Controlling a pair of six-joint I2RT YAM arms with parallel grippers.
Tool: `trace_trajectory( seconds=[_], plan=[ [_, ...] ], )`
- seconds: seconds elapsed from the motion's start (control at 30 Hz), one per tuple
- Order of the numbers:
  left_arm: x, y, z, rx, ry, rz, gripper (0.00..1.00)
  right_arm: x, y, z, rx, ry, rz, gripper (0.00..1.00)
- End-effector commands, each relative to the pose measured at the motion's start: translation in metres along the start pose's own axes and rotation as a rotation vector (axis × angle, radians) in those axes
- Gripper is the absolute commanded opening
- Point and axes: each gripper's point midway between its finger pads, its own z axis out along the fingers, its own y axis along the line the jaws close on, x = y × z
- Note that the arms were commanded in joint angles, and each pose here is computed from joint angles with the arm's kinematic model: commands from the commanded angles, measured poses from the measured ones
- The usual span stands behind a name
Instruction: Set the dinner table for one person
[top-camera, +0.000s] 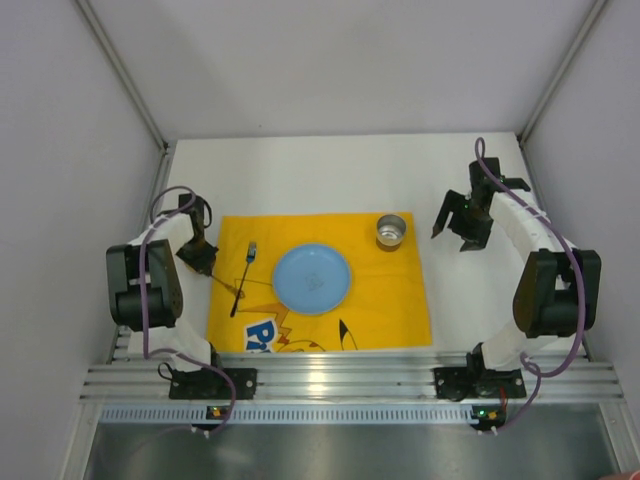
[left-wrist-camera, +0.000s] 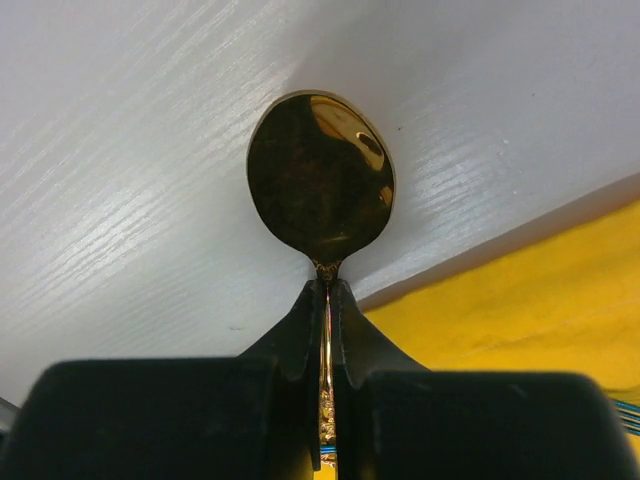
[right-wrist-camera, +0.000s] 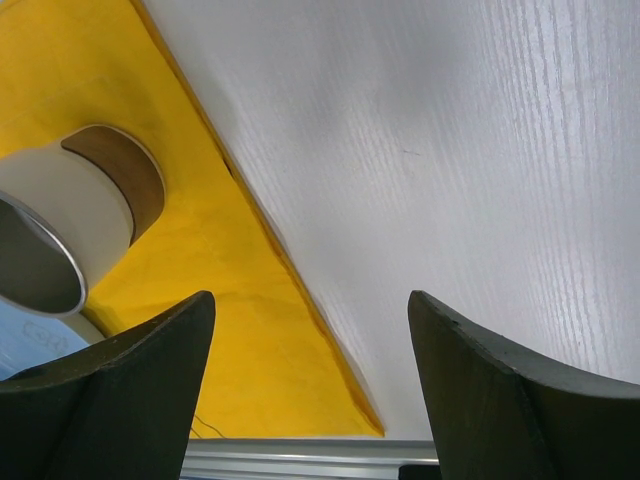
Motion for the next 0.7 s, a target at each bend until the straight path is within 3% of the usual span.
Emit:
trace_trajectory(
  seconds=[0.0, 0.17, 0.4, 0.53, 0.67],
  plan=[
    [-0.009, 0.009, 0.016, -0.074, -0.018, -0.019, 0.00, -0.017, 0.007, -0.008, -0.027, -0.048, -0.019, 0.79],
    [-0.040, 0.034, 0.008, -0.135, -0.068, -0.032, 0.00, -0.018, 0.006, -0.007, -0.029, -0.050, -0.015, 0.79],
    [-0.122, 0.035, -0.063, -0.162, -0.346, -0.003, 0.00, -0.022, 0.010, -0.012, -0.047, -0.062, -0.016, 0.78],
    [-0.135, 0.025, -0.094, -0.135, -0.403, 0.028, 0.00, -0.023, 0.012, -0.015, -0.059, -0.068, -0.011, 0.78],
    [-0.119, 0.008, -0.102, -0.050, -0.388, 0.108, 0.00, -0.023, 0.013, -0.018, -0.065, -0.073, -0.011, 0.78]
  ],
)
